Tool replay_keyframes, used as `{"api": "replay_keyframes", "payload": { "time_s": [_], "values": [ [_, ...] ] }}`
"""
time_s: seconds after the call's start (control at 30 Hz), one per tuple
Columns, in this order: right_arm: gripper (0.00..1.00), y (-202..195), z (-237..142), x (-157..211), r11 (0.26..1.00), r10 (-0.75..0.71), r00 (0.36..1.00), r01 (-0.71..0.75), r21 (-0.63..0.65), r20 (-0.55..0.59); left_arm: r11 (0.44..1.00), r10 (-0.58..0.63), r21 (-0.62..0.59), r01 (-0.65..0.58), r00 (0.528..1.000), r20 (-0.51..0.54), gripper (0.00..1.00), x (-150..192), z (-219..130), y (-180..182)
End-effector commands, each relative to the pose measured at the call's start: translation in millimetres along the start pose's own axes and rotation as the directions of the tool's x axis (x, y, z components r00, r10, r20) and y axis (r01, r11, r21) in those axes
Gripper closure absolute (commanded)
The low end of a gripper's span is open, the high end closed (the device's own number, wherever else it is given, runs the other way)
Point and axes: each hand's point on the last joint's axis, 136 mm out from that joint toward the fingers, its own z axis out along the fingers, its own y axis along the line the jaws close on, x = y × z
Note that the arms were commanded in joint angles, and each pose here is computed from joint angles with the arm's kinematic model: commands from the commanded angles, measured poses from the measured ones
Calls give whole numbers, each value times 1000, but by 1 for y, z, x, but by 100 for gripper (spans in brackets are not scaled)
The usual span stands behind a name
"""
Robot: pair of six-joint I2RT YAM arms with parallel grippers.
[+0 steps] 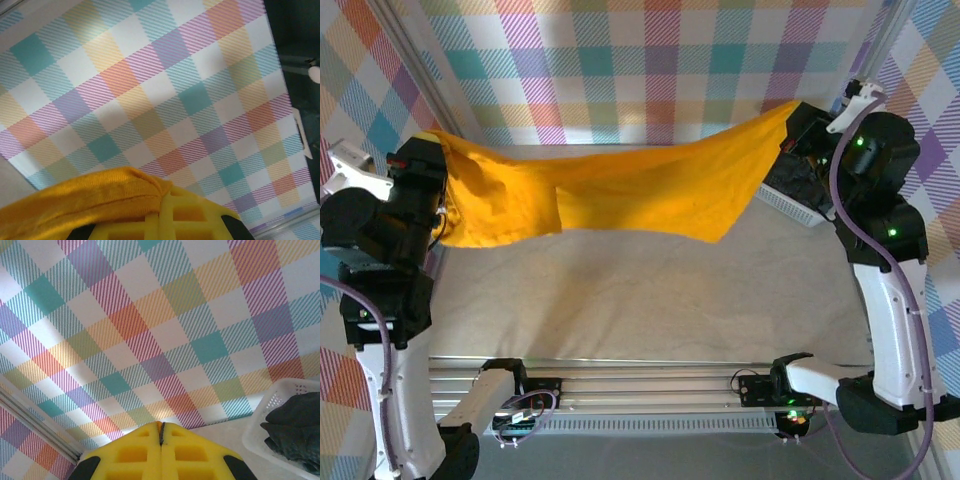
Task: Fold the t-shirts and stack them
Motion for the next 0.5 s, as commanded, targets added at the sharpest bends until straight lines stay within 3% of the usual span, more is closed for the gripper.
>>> {"api": "replay_keyframes", "payload": {
  "time_s": [0.0,0.3,0.4,0.47],
  "values": [
    [100,3,32,15,999,33,998,-35,-36,-61,988,-27,-155,19,998,-54,100,14,34,39],
    [100,5,124,67,983,125,953,-156,-94,-275,929,-130,-369,35,963,-237,100,64,118,109],
    [100,3,153,70,981,139,944,-173,-91,-299,927,-160,-372,54,952,-261,100,71,152,118],
    [100,0,166,58,981,142,949,-172,-85,-282,940,-165,-336,64,946,-281,100,68,173,105]
  ]
}}
